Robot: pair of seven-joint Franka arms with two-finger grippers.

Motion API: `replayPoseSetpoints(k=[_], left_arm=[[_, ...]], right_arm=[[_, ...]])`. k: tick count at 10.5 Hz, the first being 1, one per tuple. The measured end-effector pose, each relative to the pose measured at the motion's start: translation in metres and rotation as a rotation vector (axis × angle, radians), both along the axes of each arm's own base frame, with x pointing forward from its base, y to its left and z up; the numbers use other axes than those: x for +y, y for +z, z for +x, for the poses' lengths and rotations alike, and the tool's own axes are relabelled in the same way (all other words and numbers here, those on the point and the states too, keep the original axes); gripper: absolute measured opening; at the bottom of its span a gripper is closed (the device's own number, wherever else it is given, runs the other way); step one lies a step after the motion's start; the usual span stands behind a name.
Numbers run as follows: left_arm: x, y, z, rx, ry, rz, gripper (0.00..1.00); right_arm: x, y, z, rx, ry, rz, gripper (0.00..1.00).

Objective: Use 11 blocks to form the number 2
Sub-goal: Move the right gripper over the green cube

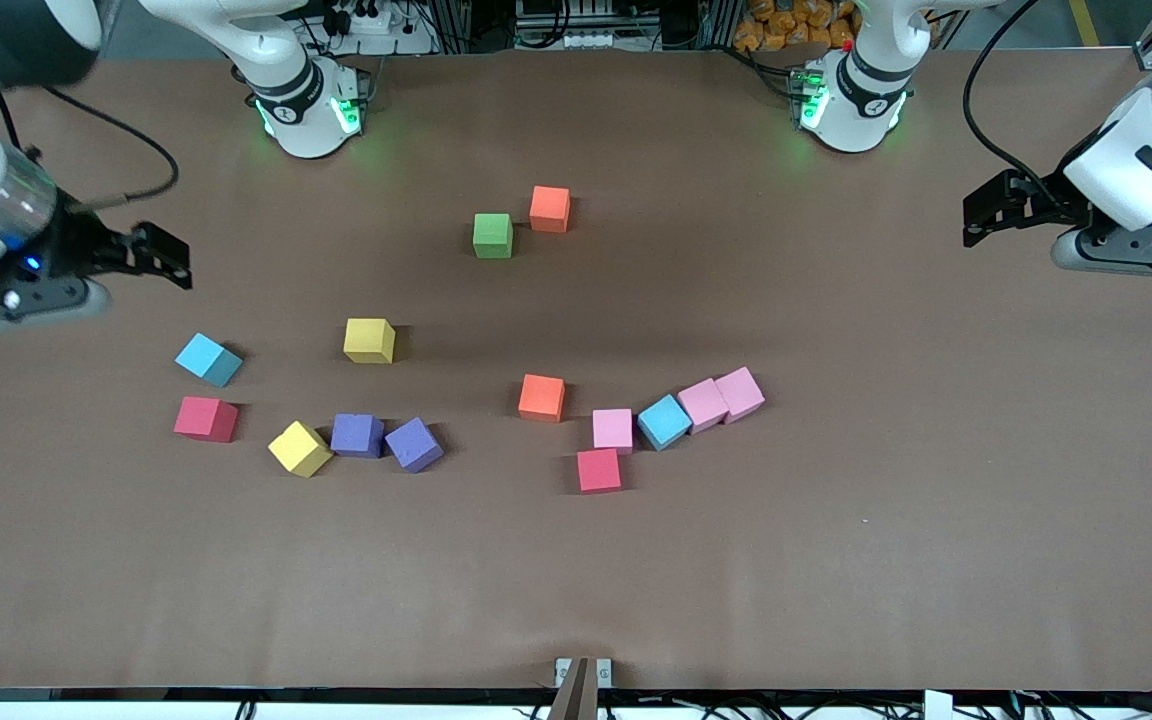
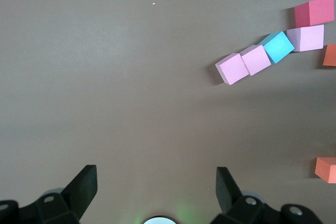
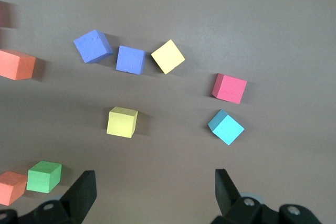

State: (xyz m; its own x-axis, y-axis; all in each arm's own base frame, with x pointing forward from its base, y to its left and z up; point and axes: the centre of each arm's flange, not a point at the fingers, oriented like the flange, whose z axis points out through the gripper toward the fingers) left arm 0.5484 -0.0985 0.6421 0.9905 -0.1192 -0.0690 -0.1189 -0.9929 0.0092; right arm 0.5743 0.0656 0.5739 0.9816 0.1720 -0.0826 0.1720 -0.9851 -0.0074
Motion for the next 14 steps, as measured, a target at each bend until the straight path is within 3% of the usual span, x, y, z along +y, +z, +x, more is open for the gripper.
replayPoseSetpoints(k=[9,12,14], left_arm=[[0.003,0.000,0.001,-0.001,0.006,0.000,1.00],[0.004,0.000,0.001,-0.001,0.008,0.000,1.00],[0.006,0.000,0.001,-0.001,0.011,0.000,1.00]], right_arm=[[0.013,-0.060,0.020,0.116,0.038,0.008,1.00],[0.085,-0.089,0.017,0.169,0.166,0.046,1.00],[0.179,-0.114,-0.008,0.204,0.263,0.047,1.00]])
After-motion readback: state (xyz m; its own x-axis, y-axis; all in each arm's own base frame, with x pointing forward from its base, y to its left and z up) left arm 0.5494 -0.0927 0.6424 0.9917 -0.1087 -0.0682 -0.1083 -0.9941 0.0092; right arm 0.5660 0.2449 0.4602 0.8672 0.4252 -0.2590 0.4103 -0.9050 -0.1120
